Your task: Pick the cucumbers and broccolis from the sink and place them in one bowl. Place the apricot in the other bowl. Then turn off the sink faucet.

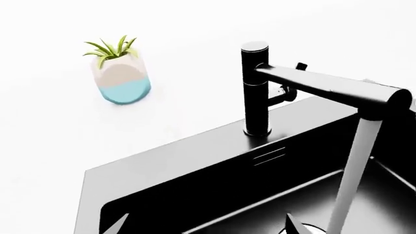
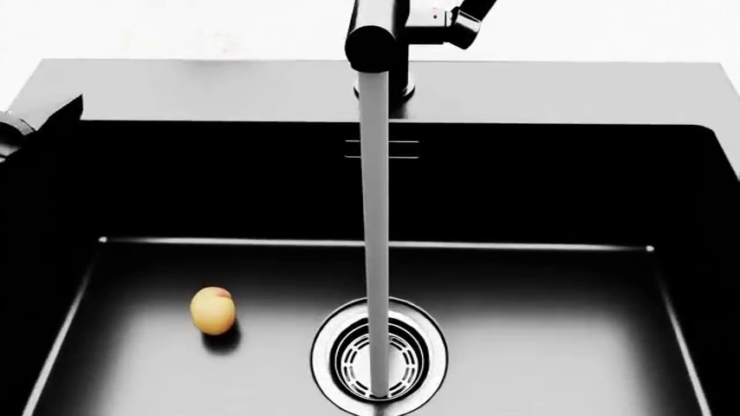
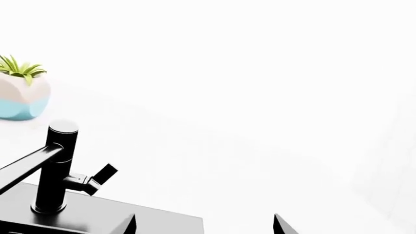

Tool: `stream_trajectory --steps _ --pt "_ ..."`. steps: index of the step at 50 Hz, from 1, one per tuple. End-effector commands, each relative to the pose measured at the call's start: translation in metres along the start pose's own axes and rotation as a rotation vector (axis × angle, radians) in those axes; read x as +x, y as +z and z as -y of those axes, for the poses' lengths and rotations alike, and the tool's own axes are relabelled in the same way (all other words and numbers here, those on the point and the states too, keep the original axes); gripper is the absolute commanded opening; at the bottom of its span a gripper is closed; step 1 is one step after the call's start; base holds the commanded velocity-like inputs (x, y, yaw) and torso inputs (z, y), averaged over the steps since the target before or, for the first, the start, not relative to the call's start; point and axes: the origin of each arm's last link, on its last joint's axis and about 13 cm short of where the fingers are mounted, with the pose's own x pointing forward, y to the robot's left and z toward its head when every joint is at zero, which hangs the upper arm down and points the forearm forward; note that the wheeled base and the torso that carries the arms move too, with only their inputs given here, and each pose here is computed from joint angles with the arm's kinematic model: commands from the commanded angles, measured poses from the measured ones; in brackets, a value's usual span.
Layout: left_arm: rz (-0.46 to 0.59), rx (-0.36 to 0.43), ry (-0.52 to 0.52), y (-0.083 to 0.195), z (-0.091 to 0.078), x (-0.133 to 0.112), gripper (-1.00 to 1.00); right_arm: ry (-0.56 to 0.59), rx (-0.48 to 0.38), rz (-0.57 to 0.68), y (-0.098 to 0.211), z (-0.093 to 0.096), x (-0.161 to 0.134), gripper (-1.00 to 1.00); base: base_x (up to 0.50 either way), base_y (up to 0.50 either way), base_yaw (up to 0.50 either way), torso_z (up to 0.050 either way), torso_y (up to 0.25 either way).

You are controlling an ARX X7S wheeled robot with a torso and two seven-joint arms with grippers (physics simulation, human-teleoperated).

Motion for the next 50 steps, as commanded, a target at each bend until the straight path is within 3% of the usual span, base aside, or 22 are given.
stream_trajectory --steps 1,2,11,17,24,33,50 --pt "-0.18 -0.058 -0.051 -0.002 -0.006 0.072 1.0 0.055 0.031 0.001 -0.002 -0.008 0.016 1.0 0.0 0.0 0.0 0.0 0.0" --pt "-0.203 -0.084 -0.073 -0.004 -0.006 0.08 1.0 0.061 0.029 0.0 -0.002 -0.009 0.017 1.0 0.0 0.0 0.0 0.0 0.0" --pt "-0.413 -0.075 -0.109 -0.021 0.005 0.15 1.0 0.1 0.026 0.006 -0.002 -0.017 0.02 1.0 0.0 0.0 0.0 0.0 0.0" --pt "-0.485 -0.077 -0.125 -0.034 0.015 0.178 1.0 0.117 0.017 -0.006 -0.007 -0.021 0.024 1.0 0.0 0.0 0.0 0.0 0.0" --pt "-0.54 -0.106 -0.119 -0.047 0.015 0.203 1.0 0.132 0.021 -0.014 -0.014 -0.024 0.025 1.0 0.0 0.0 0.0 0.0 0.0" --pt "-0.596 -0.119 -0.12 -0.074 0.018 0.227 1.0 0.129 0.025 -0.007 -0.011 -0.021 0.021 1.0 0.0 0.0 0.0 0.0 0.0" --pt "-0.715 -0.1 -0.046 -0.11 0.023 0.226 1.0 0.142 0.017 -0.009 -0.015 -0.022 0.019 1.0 0.0 0.0 0.0 0.0 0.0"
